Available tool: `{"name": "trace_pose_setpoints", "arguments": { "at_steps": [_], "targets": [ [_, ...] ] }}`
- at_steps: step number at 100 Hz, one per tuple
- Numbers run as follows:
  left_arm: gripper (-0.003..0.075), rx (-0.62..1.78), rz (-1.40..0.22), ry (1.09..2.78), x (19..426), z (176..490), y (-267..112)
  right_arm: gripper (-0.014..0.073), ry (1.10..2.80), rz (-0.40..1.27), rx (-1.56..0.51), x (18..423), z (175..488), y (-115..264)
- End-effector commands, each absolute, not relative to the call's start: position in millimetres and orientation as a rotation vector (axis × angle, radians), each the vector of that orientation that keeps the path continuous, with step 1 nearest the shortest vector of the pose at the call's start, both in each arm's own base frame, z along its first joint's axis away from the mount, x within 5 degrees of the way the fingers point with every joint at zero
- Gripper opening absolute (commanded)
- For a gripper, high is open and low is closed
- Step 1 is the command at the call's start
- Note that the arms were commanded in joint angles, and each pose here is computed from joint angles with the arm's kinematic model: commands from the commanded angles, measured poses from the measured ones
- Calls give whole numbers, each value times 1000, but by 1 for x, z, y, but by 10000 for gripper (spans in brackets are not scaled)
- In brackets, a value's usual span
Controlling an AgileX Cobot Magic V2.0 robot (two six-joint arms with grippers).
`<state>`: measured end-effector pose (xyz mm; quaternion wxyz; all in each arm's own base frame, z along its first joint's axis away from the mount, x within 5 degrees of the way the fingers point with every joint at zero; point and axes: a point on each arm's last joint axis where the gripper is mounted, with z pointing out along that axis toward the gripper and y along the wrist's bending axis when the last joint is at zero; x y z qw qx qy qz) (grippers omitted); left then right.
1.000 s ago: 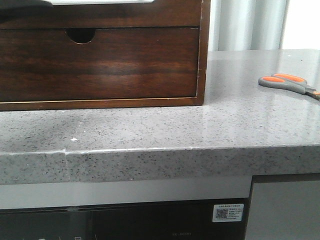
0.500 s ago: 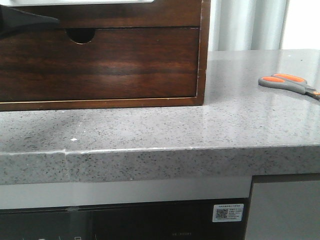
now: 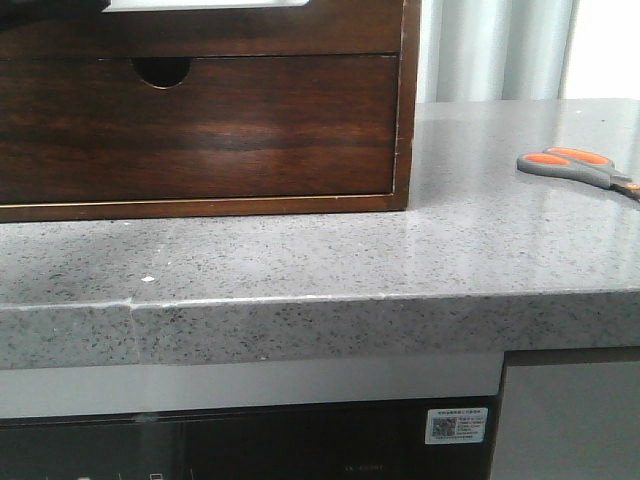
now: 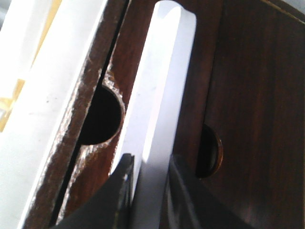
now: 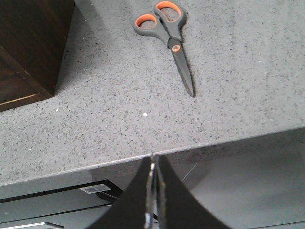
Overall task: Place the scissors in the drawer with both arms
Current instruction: 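Pull the drawer out toward the robot with the left gripper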
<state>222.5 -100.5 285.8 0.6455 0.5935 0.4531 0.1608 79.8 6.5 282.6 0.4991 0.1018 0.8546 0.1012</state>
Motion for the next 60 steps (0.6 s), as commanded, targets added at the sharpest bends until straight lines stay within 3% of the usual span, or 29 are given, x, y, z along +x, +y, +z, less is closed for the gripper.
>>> {"name": "trace_pose_setpoints", "arguments": {
  "at_steps": [1,60],
  "targets": [
    [4,1302,338,1017,222,295,-103,-116,1992,248,243,84,297,6],
    [4,1253,364,957,207,314,-99,-116,1992,248,243,84,297,6]
  ]
}}
